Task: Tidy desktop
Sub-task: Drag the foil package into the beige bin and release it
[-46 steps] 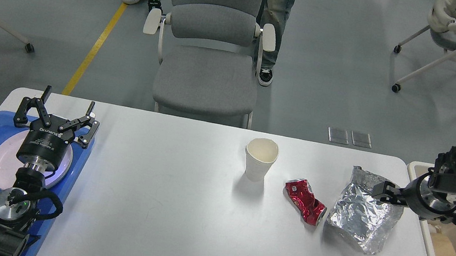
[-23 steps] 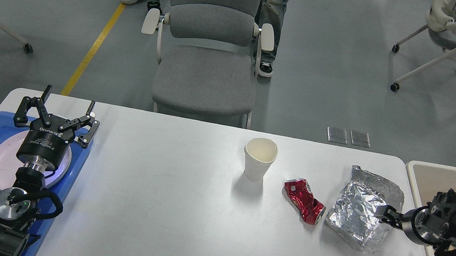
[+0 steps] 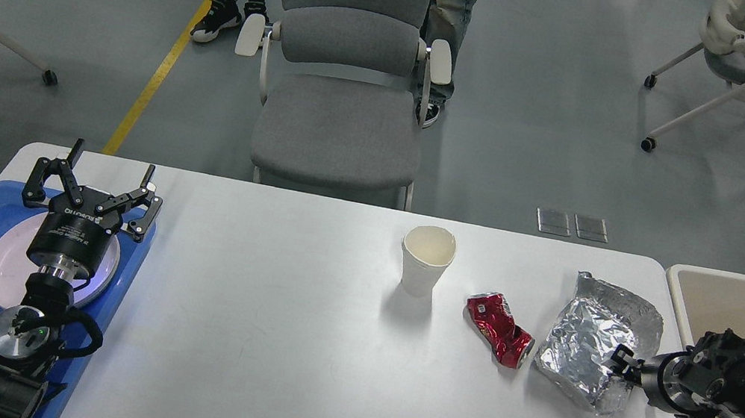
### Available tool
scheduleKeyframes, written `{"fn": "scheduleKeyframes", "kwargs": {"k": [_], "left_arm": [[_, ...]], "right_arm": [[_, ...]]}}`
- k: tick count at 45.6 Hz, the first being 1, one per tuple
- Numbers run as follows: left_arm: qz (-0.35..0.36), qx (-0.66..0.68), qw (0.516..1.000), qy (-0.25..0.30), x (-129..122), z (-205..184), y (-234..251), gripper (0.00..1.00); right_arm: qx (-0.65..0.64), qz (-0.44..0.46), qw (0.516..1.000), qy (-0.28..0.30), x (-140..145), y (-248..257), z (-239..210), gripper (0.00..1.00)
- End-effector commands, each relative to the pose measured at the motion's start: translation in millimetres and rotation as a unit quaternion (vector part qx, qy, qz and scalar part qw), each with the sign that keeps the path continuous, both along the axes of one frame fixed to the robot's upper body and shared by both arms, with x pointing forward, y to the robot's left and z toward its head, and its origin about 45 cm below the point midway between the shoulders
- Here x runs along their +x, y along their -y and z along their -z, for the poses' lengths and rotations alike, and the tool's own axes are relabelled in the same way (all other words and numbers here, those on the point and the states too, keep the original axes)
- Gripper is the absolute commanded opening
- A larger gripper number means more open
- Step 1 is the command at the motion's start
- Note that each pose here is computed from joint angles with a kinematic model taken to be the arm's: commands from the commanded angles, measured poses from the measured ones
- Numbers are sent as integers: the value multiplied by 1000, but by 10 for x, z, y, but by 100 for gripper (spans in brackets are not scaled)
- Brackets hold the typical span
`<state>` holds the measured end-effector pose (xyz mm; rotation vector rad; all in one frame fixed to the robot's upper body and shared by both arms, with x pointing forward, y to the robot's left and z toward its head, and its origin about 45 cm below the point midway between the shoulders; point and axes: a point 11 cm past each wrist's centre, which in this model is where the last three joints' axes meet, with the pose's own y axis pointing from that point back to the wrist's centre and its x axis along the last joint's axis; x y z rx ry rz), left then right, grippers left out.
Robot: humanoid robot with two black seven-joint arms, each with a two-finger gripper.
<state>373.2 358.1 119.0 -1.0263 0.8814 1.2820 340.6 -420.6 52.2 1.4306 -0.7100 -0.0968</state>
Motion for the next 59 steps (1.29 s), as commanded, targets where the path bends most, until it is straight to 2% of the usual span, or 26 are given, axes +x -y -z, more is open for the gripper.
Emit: {"fn": "scheduleKeyframes", "kwargs": {"k": [1,9,24,31,47,59], "left_arm": [[0,0,1000,0,-1,1,0,96],[0,0,1000,0,-1,1,0,96],[0,0,1000,0,-1,1,0,96],[0,0,1000,0,-1,1,0,96],[0,0,1000,0,-1,1,0,96],[0,0,1000,0,-1,1,0,96]], "right_arm": [[-2,0,1000,5,-37,-29,26,0],[-13,-5,1000,18,-25,-38,37,0],[-16,1,1000,-12,-145,-78,71,0],[-29,3,999,-26,-124,-64,-76,0],[-64,-7,995,-76,-336,163,-1282,0],[-51,-17,996,-67,-531,12,-2207,0]]}}
